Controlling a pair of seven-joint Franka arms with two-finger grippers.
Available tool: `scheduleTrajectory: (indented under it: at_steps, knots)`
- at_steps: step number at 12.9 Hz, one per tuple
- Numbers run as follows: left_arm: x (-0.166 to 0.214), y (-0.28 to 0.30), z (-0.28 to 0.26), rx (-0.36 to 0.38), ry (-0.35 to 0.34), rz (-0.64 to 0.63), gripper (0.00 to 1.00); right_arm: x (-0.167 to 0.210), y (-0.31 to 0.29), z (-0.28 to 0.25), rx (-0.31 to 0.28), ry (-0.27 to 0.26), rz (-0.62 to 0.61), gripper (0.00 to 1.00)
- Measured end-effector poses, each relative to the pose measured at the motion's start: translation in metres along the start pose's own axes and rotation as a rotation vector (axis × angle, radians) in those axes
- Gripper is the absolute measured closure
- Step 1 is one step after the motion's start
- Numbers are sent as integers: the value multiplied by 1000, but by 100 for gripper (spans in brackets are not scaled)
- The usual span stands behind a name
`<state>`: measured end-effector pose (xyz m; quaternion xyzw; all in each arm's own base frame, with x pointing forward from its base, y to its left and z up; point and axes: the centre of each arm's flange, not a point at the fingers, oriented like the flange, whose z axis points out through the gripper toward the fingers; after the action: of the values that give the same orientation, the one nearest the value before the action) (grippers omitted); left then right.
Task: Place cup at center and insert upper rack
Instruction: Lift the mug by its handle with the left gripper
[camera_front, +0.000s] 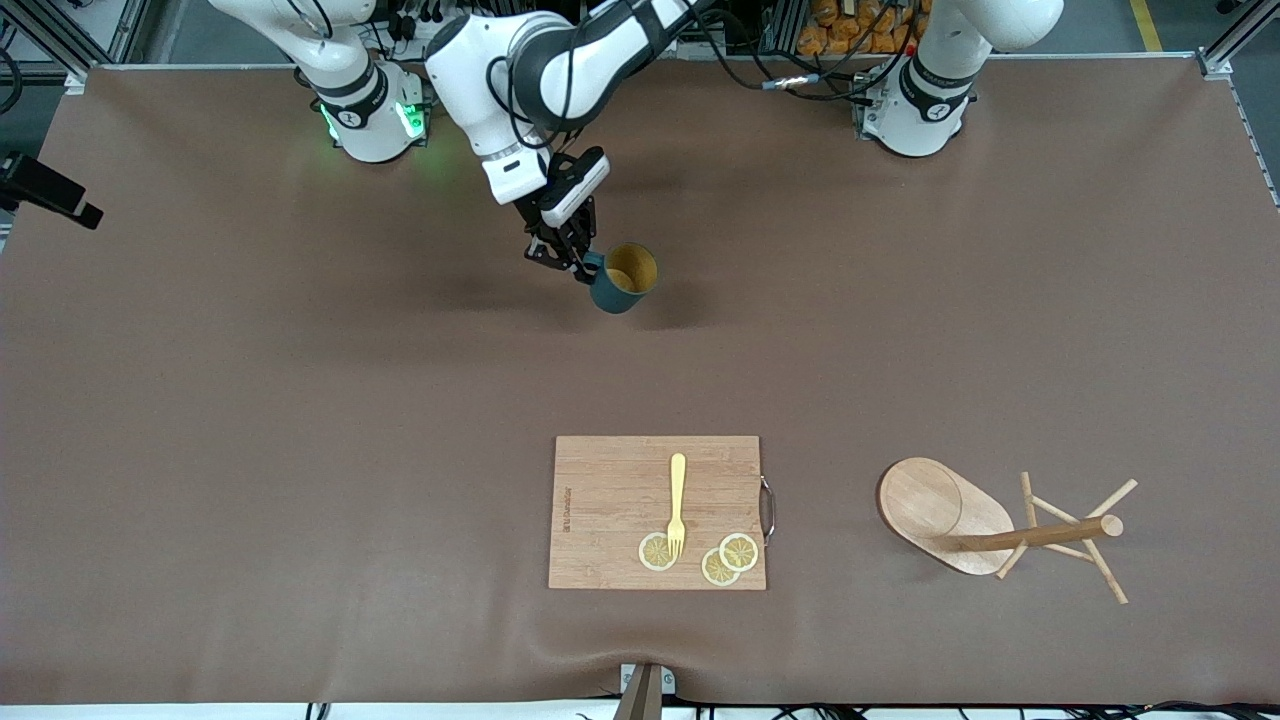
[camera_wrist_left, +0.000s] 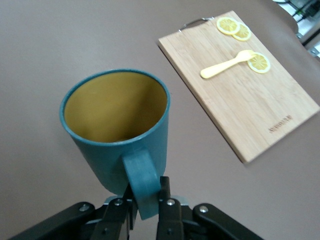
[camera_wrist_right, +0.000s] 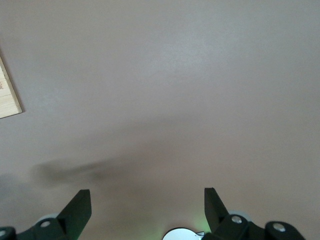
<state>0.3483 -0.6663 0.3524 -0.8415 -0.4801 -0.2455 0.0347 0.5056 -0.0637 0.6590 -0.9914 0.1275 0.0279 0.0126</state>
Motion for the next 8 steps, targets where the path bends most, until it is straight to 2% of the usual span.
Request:
scheduleTrajectory:
  at_steps: [3, 5, 8]
  knots:
    - [47, 0, -20, -77, -120, -30, 80, 0, 0, 0, 0, 0, -1, 0]
    - [78, -7, -27, -84, -159, -34, 80, 0, -1, 0, 0, 0, -1, 0]
    - [92, -10, -23, -103, -207, -50, 80, 0, -1, 0, 0, 0, -3, 0]
